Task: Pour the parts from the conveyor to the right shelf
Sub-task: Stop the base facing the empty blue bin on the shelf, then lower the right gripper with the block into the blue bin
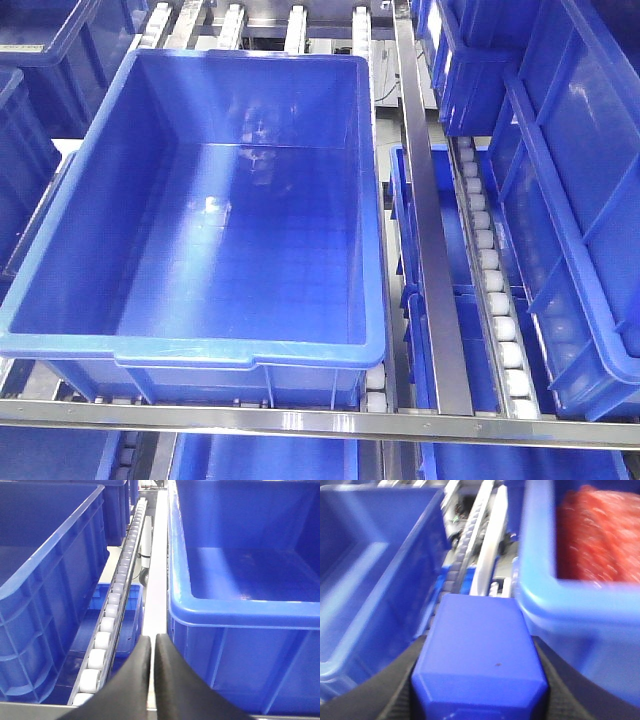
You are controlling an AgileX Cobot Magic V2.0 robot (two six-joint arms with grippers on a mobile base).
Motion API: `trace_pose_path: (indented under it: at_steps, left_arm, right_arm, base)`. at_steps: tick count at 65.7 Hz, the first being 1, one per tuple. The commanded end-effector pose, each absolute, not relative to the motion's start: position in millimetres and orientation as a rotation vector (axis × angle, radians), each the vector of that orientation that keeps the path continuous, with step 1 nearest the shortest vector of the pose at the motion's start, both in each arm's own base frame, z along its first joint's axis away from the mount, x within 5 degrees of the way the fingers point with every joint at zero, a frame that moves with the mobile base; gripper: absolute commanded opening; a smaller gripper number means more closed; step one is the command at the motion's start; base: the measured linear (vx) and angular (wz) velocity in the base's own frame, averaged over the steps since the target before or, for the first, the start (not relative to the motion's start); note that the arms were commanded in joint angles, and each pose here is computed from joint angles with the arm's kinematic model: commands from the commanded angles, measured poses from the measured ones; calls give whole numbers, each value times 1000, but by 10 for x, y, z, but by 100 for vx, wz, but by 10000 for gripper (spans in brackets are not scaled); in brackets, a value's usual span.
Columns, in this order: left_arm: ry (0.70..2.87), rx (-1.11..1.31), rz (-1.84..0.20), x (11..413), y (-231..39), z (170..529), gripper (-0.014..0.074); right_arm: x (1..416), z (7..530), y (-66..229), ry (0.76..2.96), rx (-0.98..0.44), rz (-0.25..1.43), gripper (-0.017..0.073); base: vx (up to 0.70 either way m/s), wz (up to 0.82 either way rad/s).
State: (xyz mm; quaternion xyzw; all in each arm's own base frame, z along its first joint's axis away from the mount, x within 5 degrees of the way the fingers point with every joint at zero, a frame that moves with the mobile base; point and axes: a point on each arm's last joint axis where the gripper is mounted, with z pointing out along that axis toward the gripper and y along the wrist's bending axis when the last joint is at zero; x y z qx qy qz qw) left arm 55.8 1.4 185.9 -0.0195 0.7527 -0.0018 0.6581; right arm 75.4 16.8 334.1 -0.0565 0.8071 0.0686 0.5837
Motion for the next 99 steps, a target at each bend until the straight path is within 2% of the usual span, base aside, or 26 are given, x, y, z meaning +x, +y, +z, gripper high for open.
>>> trace_pose_path:
  at_steps: [1, 11, 21, 35, 64, 72, 80, 99]
  left_arm:
    - [1596, -49, -22, 550, 9, 2002, -6]
    - [1596, -49, -22, 550, 9, 2002, -6]
    - [1596, -49, -22, 550, 9, 2002, -6]
    - [1596, -49, -22, 550, 9, 2002, -6]
    - [1596, -49, -22, 550, 9, 2002, -6]
    - [1596, -49, -22, 550, 9, 2002, -6]
    - [1596, -49, -22, 550, 9, 2002, -6]
    - [1596, -49, -22, 550, 9, 2002, -6]
  right_arm:
    - [908, 3649, 180, 1783, -154, 170, -4]
    - [1218, 3783, 298, 1841, -269, 224, -4]
    - [1570, 3858, 572, 1875, -426, 292, -4]
    - [2094, 3777, 1185, 1918, -624, 380, -4]
    - [2995, 3460, 2352, 2053, -880, 456, -4]
    - [3212, 3414, 2574, 2150, -896, 477, -4]
    - [3428, 3316, 2707, 2245, -915, 429, -4]
    - [3851, 3056, 2896, 2411, -809, 295, -4]
  base:
    - [0, 0]
    - [0, 0]
    - [0, 0]
    - [0, 0]
    - [0, 0]
    - [0, 0]
    - [0, 0]
    - [0, 0]
